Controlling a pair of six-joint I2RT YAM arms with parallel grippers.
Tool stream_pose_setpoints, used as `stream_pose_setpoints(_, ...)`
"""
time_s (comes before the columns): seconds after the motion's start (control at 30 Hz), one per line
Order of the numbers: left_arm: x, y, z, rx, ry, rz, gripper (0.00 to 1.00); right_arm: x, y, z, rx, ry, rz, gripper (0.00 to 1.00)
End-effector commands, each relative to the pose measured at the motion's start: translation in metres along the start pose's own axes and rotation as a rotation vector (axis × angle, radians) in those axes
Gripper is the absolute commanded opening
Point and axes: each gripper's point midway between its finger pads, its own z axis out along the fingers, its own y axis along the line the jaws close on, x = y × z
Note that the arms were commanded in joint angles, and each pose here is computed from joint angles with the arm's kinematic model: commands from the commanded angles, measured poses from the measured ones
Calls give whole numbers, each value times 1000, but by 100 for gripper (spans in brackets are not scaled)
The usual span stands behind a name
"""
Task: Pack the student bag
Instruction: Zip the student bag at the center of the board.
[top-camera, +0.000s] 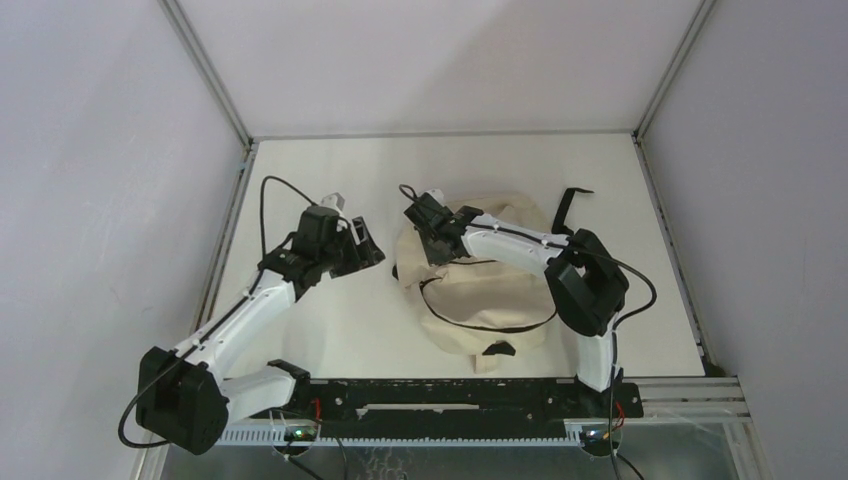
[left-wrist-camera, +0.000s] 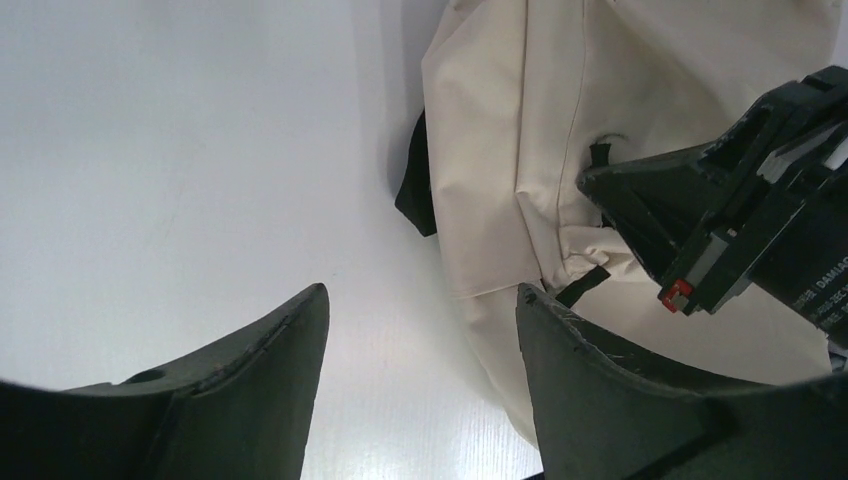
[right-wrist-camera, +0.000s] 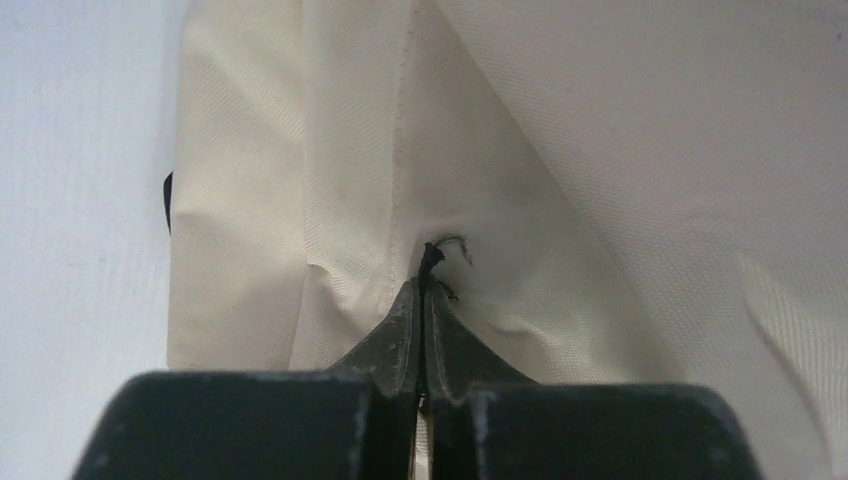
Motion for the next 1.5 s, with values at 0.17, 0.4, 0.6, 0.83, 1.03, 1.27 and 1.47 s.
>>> stream_pose_setpoints(0.17,5,-46,-4,250,43,68,70,-32,-14,-55,8,-194,96,0)
stream_pose_setpoints(0.4,14,-103,6,420,70,237,69,-29,-18,-80,-173,-241,208,0)
stream_pose_setpoints(0.6,21,-133,22,546,142,176,66,-31,-5,-88,-324,-274,253,0)
stream_pose_setpoints(0.83,37,-143,29,617,227,151,68,-28,7,-90,-382,-265,262,0)
stream_pose_setpoints(1.03,38,-136,45,567,218,78,65,-29,6,-92,-389,-273,277,0)
stream_pose_setpoints(1.27,40,-154,54,617,248,53,54,-27,5,-91,-396,-269,293,0)
stream_pose_setpoints(1.47,44,-156,59,611,258,60,39,-26,-2,-92,-391,-274,335,0)
